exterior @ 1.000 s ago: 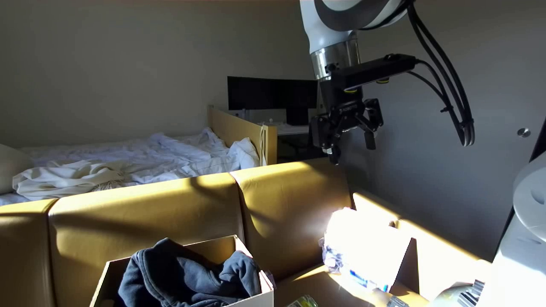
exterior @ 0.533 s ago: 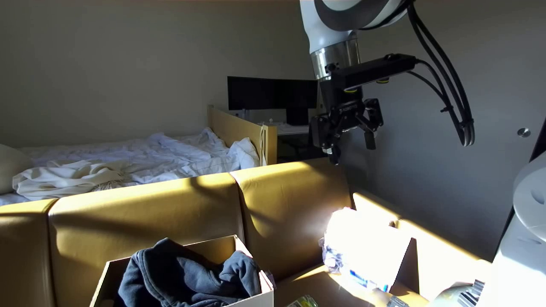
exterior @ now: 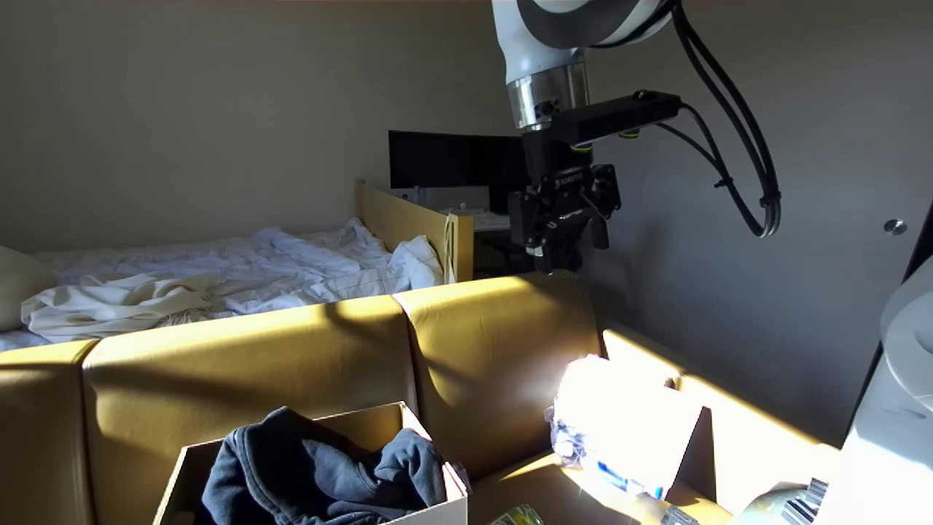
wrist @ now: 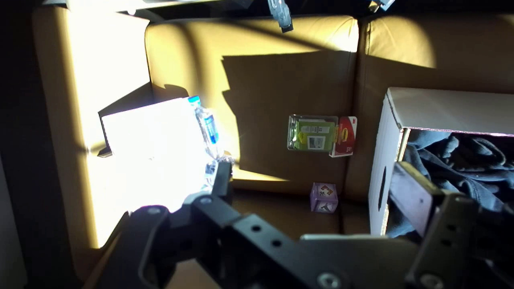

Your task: Take the hoodie from the box and put it on the table

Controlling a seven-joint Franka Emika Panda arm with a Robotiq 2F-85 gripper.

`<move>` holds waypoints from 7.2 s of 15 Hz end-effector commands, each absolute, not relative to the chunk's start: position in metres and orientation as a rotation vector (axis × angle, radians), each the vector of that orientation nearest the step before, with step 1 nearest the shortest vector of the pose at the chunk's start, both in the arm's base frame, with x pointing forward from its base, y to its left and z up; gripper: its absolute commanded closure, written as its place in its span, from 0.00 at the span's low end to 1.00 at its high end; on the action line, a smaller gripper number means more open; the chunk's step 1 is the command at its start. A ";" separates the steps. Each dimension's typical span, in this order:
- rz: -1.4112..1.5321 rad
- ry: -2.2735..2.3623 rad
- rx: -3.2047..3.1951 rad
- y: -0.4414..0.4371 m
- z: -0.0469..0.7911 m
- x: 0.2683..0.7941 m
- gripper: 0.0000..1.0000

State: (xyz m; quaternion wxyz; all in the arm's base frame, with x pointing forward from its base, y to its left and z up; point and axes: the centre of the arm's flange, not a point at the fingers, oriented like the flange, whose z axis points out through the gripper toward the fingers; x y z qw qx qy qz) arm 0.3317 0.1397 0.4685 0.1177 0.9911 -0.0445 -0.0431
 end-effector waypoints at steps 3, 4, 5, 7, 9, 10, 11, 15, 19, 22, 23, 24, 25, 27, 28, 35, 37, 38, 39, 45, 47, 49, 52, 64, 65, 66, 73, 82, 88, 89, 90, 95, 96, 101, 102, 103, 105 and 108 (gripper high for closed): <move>-0.043 0.255 3.036 0.229 0.454 0.425 0.00; -0.032 0.310 3.078 0.250 0.441 0.432 0.00; -0.001 0.324 3.116 0.271 0.426 0.436 0.00; 0.028 0.316 3.150 0.314 0.390 0.436 0.00; 0.029 0.262 3.163 0.353 0.350 0.430 0.00; -0.107 0.257 3.197 0.365 0.338 0.429 0.00; -0.012 0.299 3.160 0.336 0.360 0.414 0.00; -0.114 0.297 3.171 0.361 0.329 0.419 0.00; 0.048 0.316 3.146 0.388 0.323 0.457 0.00; 0.139 0.411 3.103 0.419 0.302 0.512 0.00; 0.122 0.437 3.095 0.426 0.292 0.526 0.00; 0.100 0.451 3.101 0.431 0.280 0.542 0.00; 0.048 0.455 3.120 0.436 0.269 0.559 0.00; 0.018 0.434 3.210 0.443 0.242 0.590 0.00; -0.027 0.441 3.247 0.446 0.230 0.599 0.00; -0.167 0.455 3.234 0.472 0.125 0.609 0.00; -0.181 0.431 3.195 0.473 0.097 0.604 0.00; -0.175 0.437 3.159 0.472 0.086 0.603 0.00; -0.179 0.438 3.128 0.472 0.078 0.603 0.25; -0.346 0.439 3.097 0.477 0.086 0.590 0.59; -0.525 0.546 3.114 0.472 0.087 0.587 0.73; -0.651 0.592 3.137 0.465 0.095 0.581 0.85; -0.723 0.561 3.160 0.453 0.127 0.583 0.92; -0.074 0.465 3.117 0.463 0.379 0.591 0.91; -0.020 0.383 3.139 0.454 0.400 0.595 0.91; 0.029 0.306 3.159 0.445 0.420 0.598 0.91; 0.290 -0.246 3.172 0.359 0.552 0.612 0.92; 0.324 -1.001 2.983 0.209 0.657 0.571 0.92; 0.235 -1.452 2.730 0.093 0.688 0.524 0.92; 0.211 -1.525 2.685 0.071 0.690 0.515 0.92; 0.187 -1.597 2.637 0.050 0.690 0.506 0.92; 0.151 -1.902 2.404 -0.067 0.678 0.457 0.92; 0.213 -1.907 2.395 -0.094 0.672 0.450 0.92; 0.344 -1.871 2.495 -0.118 0.640 0.511 0.65; 0.321 -1.835 2.594 -0.104 0.630 0.526 0.60; 0.309 -1.827 2.656 -0.095 0.654 0.535 0.54; 0.273 -1.779 2.794 -0.042 0.651 0.557 0.41; 0.223 -1.593 2.979 0.059 0.649 0.554 0.22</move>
